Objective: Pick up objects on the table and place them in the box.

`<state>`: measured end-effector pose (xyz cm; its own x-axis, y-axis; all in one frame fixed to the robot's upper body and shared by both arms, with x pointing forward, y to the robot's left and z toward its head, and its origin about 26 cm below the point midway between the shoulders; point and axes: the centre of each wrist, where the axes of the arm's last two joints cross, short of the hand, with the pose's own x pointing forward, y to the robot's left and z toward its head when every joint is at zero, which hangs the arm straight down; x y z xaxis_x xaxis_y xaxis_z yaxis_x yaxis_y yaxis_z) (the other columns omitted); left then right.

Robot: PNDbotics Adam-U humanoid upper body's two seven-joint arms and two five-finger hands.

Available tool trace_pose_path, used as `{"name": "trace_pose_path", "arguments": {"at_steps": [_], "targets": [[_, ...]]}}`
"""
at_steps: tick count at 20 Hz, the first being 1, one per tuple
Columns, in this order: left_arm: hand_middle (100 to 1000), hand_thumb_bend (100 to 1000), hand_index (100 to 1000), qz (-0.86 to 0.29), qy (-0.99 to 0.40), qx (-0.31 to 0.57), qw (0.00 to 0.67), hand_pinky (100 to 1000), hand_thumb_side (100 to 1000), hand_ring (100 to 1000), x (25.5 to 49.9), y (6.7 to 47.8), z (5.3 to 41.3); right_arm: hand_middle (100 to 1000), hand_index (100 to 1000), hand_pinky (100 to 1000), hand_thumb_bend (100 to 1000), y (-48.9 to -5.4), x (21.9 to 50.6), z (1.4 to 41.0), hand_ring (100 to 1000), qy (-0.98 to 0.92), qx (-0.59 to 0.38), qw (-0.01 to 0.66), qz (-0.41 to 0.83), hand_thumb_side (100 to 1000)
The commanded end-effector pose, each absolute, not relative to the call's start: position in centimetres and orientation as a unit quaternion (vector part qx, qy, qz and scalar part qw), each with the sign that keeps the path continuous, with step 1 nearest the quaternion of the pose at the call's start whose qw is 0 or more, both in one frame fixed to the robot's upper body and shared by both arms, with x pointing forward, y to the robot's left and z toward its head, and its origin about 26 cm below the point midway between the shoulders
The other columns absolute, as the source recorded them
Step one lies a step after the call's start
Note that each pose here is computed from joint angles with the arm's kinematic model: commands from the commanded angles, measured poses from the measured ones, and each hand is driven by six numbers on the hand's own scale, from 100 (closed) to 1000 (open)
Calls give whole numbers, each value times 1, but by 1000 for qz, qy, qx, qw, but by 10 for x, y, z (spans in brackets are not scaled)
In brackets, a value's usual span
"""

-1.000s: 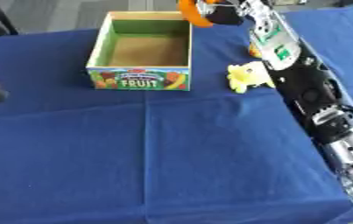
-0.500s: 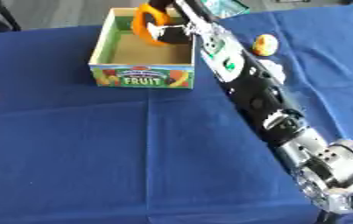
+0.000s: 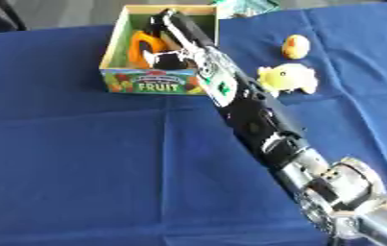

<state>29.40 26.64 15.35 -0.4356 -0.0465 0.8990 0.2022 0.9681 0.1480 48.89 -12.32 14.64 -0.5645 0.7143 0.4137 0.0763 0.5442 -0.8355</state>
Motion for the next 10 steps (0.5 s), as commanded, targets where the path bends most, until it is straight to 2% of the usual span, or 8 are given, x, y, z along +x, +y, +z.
{"name": "trace_pose_path", "arguments": {"at_steps": [1, 8, 10], "targets": [[547, 100, 745, -122, -844, -47, 521, 742, 507, 622, 294, 267, 159, 433, 525, 757, 100, -125, 492, 153, 686, -786, -282, 387, 390, 100], [547, 100, 744, -122, -843, -45, 523, 742, 506, 622, 294, 268, 158, 495, 610, 762, 100, -127, 493, 151, 710, -786, -305, 385, 375, 100], [546, 100, 744, -122, -843, -45, 523, 742, 505, 622, 294, 268, 157, 575, 676, 777, 100, -127, 493, 151, 746, -785, -307, 384, 377, 100]]}}
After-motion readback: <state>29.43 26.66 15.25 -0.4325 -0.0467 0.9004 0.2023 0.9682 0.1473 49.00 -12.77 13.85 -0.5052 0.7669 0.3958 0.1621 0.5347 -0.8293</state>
